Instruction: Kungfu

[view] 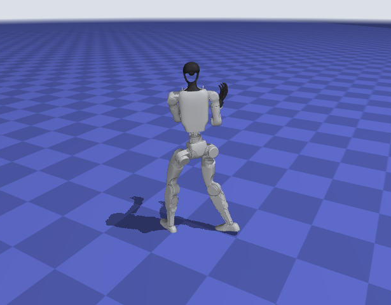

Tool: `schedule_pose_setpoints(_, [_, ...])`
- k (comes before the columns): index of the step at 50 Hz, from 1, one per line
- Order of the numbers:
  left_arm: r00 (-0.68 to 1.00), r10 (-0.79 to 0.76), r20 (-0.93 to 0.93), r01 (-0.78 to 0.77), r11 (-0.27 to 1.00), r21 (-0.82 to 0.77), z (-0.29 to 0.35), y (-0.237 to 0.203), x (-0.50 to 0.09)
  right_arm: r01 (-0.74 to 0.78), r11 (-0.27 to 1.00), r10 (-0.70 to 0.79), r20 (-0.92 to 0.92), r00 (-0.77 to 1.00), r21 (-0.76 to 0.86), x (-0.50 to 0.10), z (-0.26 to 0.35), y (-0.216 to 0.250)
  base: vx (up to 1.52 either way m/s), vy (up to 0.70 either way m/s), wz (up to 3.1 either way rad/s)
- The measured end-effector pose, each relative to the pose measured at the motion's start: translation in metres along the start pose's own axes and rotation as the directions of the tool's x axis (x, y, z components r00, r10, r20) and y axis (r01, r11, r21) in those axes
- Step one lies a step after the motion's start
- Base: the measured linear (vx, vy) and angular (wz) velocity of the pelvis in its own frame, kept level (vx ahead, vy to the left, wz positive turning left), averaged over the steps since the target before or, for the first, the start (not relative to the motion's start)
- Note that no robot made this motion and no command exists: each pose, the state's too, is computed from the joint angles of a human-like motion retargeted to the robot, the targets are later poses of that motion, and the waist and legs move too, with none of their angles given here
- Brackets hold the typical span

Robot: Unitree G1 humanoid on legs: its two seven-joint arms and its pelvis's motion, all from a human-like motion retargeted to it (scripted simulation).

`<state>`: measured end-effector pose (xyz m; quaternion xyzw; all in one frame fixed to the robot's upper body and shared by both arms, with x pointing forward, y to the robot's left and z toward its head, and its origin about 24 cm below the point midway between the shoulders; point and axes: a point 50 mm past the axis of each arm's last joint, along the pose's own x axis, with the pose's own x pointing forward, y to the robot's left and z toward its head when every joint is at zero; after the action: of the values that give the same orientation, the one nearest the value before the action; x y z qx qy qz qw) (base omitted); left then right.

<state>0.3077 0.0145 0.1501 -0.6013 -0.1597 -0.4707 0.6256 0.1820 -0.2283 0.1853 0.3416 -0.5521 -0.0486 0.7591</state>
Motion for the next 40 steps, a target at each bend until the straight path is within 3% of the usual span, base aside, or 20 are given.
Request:
schedule_pose_setpoints(5, [1.0, 0.013, -0.026, -0.013, 1.0, -0.005, -0.017, -0.003, -0.012, 0.057, 0.998, -0.058, 0.023, 0.998, 0.03, -0.009, -0.002, 0.006, 0.21, 0.31, -1.74])
schedule_pose_setpoints(10, [0.998, 0.029, -0.05, -0.027, 0.999, 0.033, -0.014, -0.003, -0.031, 0.012, 1.0, -0.013, -0.031, 0.999, -0.022, -0.014, -0.002, 0.006, 0.27, 0.18, -1.13])
schedule_pose_setpoints(15, [0.996, 0.06, -0.067, -0.041, 0.966, 0.256, 0.021, -0.005, -0.048, -0.096, 0.988, 0.094, -0.029, 0.995, -0.119, -0.005, 0.001, 0.009, 0.17, 0.11, 0.28])
schedule_pose_setpoints(19, [0.995, 0.075, -0.069, -0.024, 0.835, 0.549, 0.07, -0.018, -0.064, -0.231, 0.948, 0.233, -0.018, 0.972, -0.219, 0.011, -0.002, 0.02, 0.18, 0.04, 1.07])
schedule_pose_setpoints(24, [0.987, 0.145, -0.065, -0.016, 0.497, 0.868, 0.141, -0.051, -0.086, -0.427, 0.847, 0.452, 0.005, 0.892, -0.316, 0.036, -0.013, 0.045, 0.18, -0.07, 1.37])
schedule_pose_setpoints(29, [0.95, 0.302, 0.084, -0.092, 0.014, 0.996, 0.206, -0.093, -0.117, -0.55, 0.705, 0.633, 0.048, 0.773, -0.448, 0.071, -0.031, 0.071, 0.14, -0.06, 1.37])
schedule_pose_setpoints(35, [0.777, 0.368, 0.512, -0.242, -0.576, 0.781, 0.292, -0.153, -0.165, -0.579, 0.516, 0.722, -0.043, 0.691, -0.632, 0.131, -0.059, 0.085, 0.1, -0.06, 1.35])
schedule_pose_setpoints(37, [0.692, 0.382, 0.613, -0.174, -0.735, 0.655, 0.319, -0.172, -0.181, -0.582, 0.365, 0.73, -0.165, 0.663, -0.727, 0.149, -0.075, 0.08, 0.1, -0.1, 1.6])
schedule_pose_setpoints(40, [0.54, 0.406, 0.738, 0.047, -0.889, 0.455, 0.354, -0.203, -0.211, -0.576, 0.057, 0.671, -0.396, 0.627, -0.816, 0.171, -0.104, 0.058, 0.09, -0.07, 1.31])
